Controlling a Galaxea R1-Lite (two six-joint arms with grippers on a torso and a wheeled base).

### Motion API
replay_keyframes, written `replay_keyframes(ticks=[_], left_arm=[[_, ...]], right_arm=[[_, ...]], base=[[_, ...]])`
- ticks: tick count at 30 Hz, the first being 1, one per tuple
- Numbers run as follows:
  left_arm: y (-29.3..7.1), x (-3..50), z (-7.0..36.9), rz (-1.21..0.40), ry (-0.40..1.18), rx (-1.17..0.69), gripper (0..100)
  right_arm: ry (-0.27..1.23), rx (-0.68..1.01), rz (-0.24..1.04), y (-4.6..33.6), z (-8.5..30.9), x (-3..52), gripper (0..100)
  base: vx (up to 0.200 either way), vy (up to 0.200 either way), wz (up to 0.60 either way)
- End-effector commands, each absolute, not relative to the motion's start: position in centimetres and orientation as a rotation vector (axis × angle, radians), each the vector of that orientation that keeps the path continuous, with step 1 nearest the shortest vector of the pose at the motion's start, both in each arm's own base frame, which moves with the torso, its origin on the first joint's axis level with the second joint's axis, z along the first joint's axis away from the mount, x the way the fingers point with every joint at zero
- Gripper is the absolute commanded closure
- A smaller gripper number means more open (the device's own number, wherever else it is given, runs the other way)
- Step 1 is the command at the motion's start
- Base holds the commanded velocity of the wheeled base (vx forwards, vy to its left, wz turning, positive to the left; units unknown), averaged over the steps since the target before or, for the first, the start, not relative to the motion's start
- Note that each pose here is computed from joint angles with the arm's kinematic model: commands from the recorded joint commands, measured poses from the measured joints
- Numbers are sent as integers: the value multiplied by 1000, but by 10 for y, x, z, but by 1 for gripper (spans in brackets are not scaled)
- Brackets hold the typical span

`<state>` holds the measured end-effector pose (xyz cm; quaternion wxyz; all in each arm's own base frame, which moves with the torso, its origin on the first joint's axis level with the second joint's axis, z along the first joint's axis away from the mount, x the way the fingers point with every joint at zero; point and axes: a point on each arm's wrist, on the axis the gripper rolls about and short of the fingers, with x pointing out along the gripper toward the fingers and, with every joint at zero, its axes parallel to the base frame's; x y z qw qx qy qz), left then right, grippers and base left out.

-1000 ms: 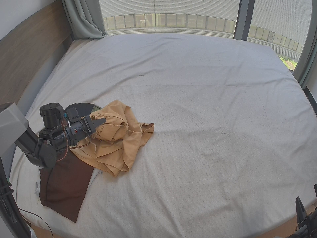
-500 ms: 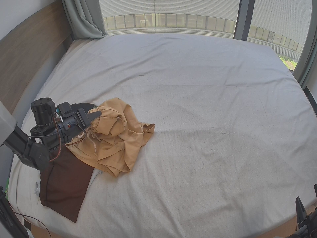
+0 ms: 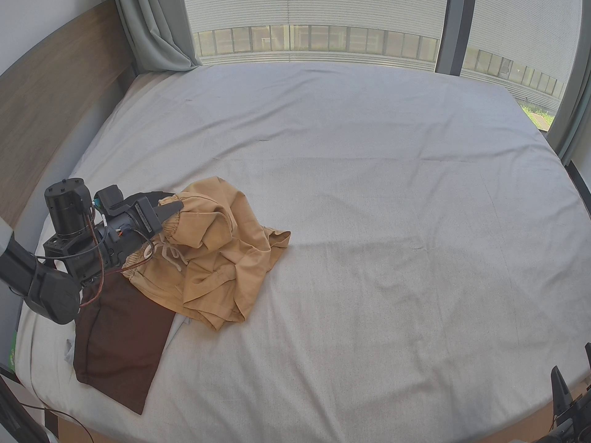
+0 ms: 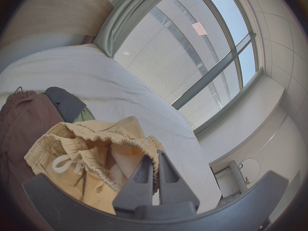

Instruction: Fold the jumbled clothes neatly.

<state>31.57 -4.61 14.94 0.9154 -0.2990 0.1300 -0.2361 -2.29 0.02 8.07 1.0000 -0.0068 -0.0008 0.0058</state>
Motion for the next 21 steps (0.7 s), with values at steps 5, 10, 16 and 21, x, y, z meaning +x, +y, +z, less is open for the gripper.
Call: replay_keyframes(ticks=[5,10,16,21], left_arm=[[-53,306,155,-483,215,-605,100],[-59,299,157,-511,203,-604,100],[-67,291,155,-535,205,-604,100],[-72,287,155,-544,182,-612,100]], right_arm=[[9,-14,14,0,76,-22,0],[9,-14,14,0,76,-22,0],[9,-14,14,0,76,-22,0],[9,-14,14,0,76,-22,0]], base=[[0,0,0],[0,0,0],[0,0,0],[0,0,0]])
